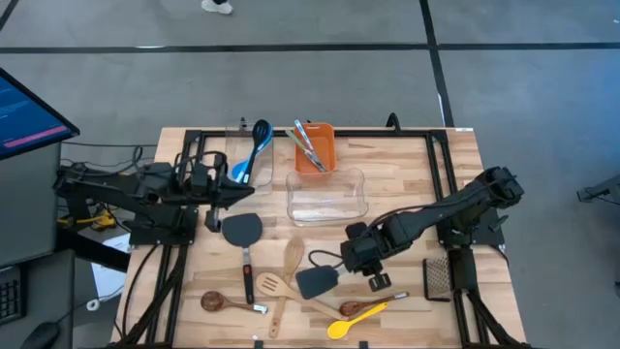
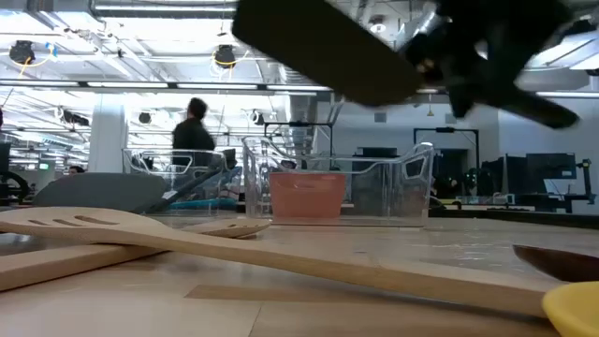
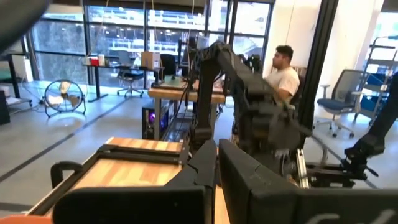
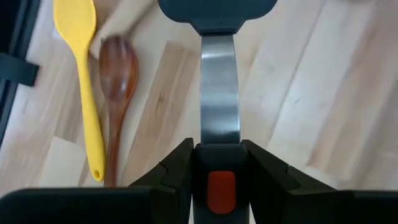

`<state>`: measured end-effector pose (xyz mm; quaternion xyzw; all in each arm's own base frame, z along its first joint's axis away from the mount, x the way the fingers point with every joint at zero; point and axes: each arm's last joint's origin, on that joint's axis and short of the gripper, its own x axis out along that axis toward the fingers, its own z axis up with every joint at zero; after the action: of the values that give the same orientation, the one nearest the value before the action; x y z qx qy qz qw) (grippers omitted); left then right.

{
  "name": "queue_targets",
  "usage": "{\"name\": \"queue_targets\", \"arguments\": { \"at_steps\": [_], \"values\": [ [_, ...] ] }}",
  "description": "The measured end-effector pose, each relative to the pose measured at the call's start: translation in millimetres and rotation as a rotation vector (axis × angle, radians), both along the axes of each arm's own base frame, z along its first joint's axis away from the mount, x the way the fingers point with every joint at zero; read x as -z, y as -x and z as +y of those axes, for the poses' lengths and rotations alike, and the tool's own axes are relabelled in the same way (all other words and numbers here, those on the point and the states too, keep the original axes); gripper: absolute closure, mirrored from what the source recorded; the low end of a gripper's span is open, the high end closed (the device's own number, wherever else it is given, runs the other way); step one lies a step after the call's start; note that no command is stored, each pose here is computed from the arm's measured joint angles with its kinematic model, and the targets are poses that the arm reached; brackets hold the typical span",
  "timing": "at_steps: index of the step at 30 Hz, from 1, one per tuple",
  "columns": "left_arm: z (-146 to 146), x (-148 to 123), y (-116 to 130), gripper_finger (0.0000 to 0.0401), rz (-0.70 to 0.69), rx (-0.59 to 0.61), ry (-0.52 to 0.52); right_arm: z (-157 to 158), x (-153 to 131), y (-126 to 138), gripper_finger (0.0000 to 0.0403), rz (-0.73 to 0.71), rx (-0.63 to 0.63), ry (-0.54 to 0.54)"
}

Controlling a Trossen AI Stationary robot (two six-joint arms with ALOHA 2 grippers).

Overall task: Pick & Place Kitchen Items
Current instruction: Put the black turner spatula into the bottom transparent bin

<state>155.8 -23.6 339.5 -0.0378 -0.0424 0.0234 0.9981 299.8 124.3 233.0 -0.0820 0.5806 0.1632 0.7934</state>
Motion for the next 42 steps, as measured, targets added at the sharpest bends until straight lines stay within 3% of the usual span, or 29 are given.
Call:
{"name": "queue_targets", "arguments": {
  "at_steps": [7, 17, 42],
  "values": [
    [1.1, 1.9, 5.5, 0.0398, 0.03, 0.001, -0.006, -15.2, -45.2, -21.4, 0.0298, -0.149, -0.054, 0.026],
    [0.8, 2.4, 4.9, 0.0398, 0.034, 0.005, -0.007, -51.0, -98.2, -40.2, 0.0298, -0.317, -0.03, 0.074],
    [1.0, 3.0, 4.9, 0.0398, 0.041, -0.001, -0.008, -142.3, -143.0, -51.1, 0.0298, -0.479, 0.184, 0.139]
  ]
}}
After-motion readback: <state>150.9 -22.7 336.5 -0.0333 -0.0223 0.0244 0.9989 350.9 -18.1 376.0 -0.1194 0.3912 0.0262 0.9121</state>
